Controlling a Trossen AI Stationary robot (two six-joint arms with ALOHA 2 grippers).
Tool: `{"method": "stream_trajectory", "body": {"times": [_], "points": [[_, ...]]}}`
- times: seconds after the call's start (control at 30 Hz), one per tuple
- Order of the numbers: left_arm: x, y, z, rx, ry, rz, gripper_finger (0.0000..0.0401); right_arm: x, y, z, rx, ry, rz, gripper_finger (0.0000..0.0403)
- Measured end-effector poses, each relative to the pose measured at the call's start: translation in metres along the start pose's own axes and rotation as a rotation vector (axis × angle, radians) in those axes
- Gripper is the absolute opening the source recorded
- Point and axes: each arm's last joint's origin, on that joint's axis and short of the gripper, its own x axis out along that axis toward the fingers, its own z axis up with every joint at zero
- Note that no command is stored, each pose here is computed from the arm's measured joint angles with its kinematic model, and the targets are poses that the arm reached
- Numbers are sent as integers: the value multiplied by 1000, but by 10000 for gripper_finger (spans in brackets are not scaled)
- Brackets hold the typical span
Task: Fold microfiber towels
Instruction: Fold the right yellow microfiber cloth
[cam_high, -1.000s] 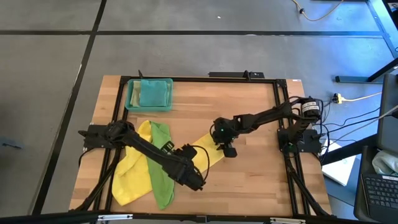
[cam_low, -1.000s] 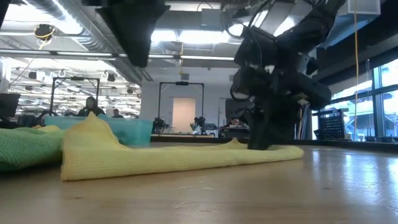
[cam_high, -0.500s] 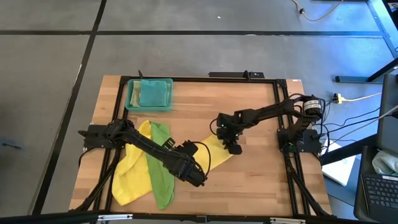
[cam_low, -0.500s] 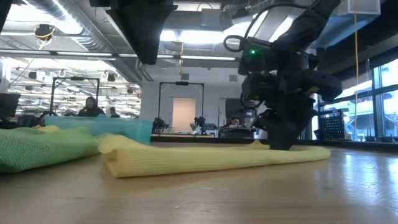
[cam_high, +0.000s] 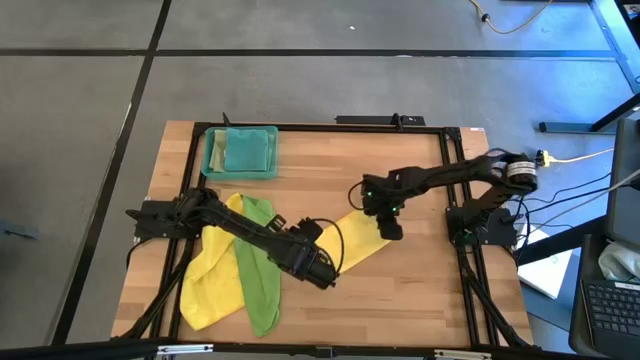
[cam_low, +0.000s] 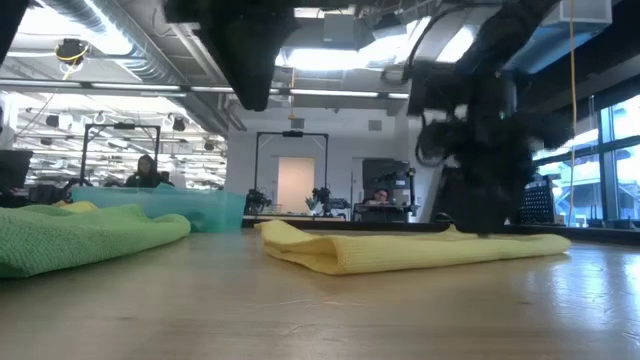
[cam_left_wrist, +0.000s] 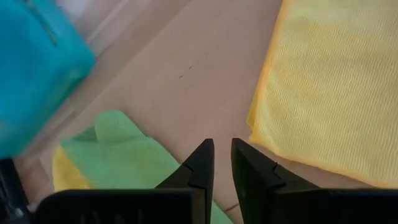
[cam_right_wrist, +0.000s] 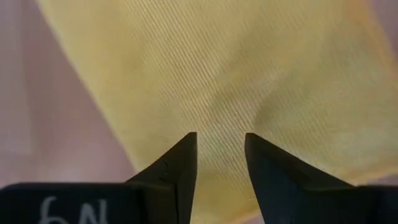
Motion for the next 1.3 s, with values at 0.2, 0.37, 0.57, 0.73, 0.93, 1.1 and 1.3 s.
{"method": "stream_trajectory", "body": {"times": [0.2,0.37,0.57,0.73,0.93,1.1,1.3], "points": [[-18,5,35,131,-83,-75,47,-48,15,-7,-33,-157,-3,137],[-47,8,73,299,-229,-238,47,-80,29,-11,-28,-319,23,137],[-66,14,134,431,-354,-687,46,-88,38,-9,100,-396,68,137],[-50,30,161,561,-348,-814,36,-83,48,-13,290,-331,88,137],[-32,65,155,829,-147,-681,6,-73,79,-14,516,-336,-31,137],[-47,94,142,897,-210,-740,2,-77,113,3,639,-677,-46,137],[-25,131,98,773,-310,-820,2,-75,140,8,717,-881,-54,137]]}}
